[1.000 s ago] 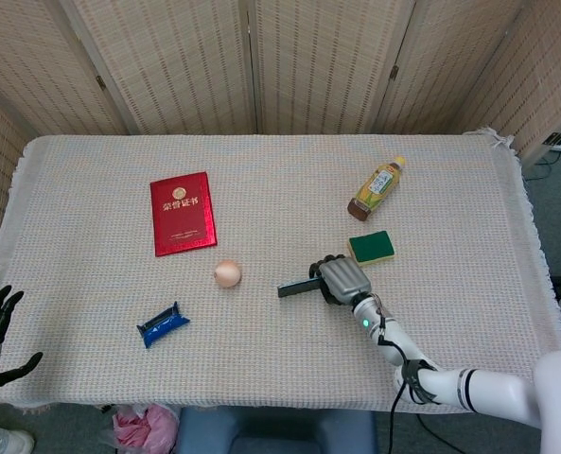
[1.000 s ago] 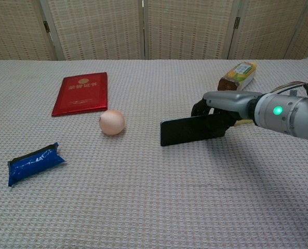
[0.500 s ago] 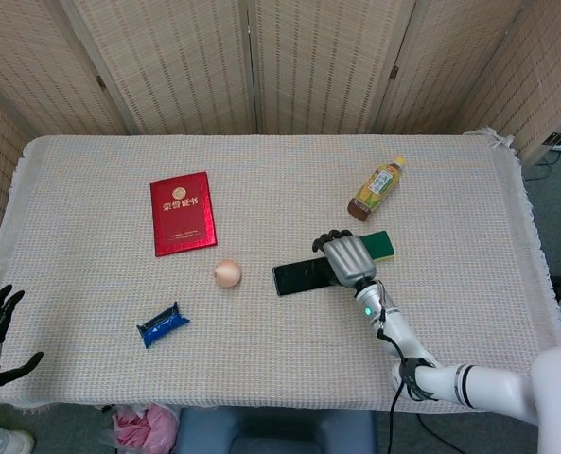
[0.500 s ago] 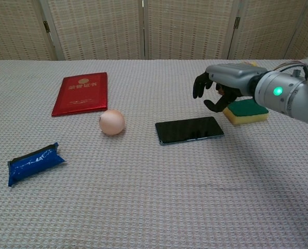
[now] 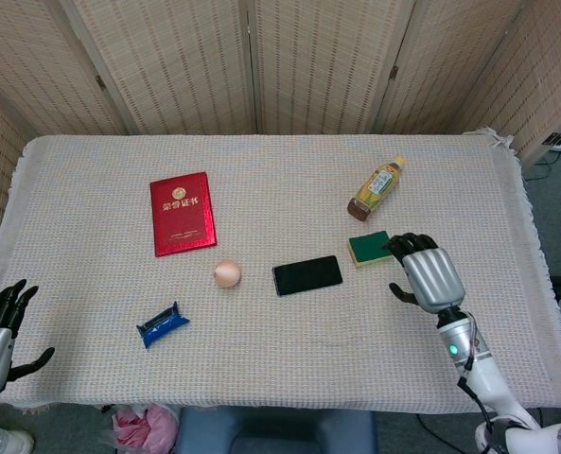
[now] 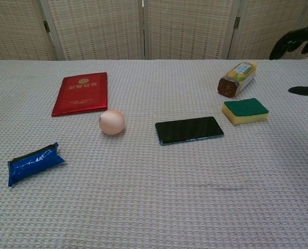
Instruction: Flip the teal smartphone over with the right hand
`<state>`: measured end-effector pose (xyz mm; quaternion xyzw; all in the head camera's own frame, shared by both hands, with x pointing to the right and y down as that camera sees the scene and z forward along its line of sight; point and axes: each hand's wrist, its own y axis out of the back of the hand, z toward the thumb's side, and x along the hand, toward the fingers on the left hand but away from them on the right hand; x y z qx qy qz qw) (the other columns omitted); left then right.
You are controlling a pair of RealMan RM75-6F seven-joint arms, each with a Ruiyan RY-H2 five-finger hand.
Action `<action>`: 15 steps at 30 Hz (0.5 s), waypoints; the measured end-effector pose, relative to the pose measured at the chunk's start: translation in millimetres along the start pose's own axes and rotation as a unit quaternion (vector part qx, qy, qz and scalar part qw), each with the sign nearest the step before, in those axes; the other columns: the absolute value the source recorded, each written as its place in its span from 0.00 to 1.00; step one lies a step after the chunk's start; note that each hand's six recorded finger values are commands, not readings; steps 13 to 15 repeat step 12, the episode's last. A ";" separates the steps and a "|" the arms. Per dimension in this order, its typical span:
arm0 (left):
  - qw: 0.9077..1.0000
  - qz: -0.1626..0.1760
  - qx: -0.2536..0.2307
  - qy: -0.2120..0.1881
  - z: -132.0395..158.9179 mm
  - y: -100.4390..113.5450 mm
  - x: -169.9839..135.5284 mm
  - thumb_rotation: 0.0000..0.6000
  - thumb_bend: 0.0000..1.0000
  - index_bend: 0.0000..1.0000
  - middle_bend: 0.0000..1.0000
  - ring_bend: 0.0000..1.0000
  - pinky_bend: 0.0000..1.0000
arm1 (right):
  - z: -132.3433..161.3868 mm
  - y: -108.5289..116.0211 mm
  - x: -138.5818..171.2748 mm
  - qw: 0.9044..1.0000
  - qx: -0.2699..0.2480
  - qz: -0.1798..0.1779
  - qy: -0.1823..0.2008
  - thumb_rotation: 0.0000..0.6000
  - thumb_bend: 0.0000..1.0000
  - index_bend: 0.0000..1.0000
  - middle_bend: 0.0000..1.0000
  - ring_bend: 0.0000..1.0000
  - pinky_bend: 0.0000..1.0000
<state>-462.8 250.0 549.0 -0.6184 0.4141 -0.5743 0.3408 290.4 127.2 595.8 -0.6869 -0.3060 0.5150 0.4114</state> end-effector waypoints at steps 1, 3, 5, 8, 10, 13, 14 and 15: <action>1.000 0.000 0.001 -0.001 1.3 0.3 0.3 1.00 0.20 0.10 0.04 0.05 0.14 | -4.1 1.6 7.7 1.000 -0.002 -0.004 -0.002 1.00 0.17 0.30 0.26 0.22 0.25; 1.000 0.000 0.003 -0.004 3.2 0.5 0.8 1.00 0.20 0.10 0.04 0.05 0.14 | -13.8 5.3 26.7 1.000 -0.009 -0.016 -0.009 1.00 0.19 0.30 0.26 0.22 0.25; 1.000 0.000 0.004 -0.008 7.5 0.7 1.5 1.00 0.20 0.10 0.04 0.05 0.14 | -21.2 7.2 44.2 1.000 -0.016 -0.023 -0.014 1.00 0.19 0.30 0.26 0.22 0.25; 1.000 0.000 0.001 -0.017 14.2 1.0 1.4 1.00 0.20 0.10 0.04 0.05 0.14 | -34.1 8.8 73.5 0.999 -0.023 -0.029 -0.027 1.00 0.19 0.30 0.26 0.22 0.25; 1.000 -0.002 0.000 -0.020 16.8 1.1 0.6 1.00 0.20 0.10 0.04 0.05 0.14 | -42.6 9.2 91.3 0.999 -0.025 -0.029 -0.039 1.00 0.19 0.30 0.27 0.22 0.25; 1.000 -0.003 0.000 -0.021 18.1 0.9 0.4 1.00 0.20 0.10 0.04 0.05 0.14 | -49.6 9.4 105.5 0.998 -0.027 -0.029 -0.050 1.00 0.19 0.30 0.27 0.22 0.25; 1.000 -0.003 0.000 -0.021 18.1 0.9 0.4 1.00 0.20 0.10 0.04 0.05 0.14 | -49.6 9.4 105.5 0.998 -0.027 -0.029 -0.050 1.00 0.19 0.30 0.27 0.22 0.25; 1.000 -0.003 0.000 -0.021 18.1 0.9 0.4 1.00 0.20 0.10 0.04 0.05 0.14 | -49.6 9.4 105.5 0.998 -0.027 -0.029 -0.050 1.00 0.19 0.30 0.27 0.22 0.25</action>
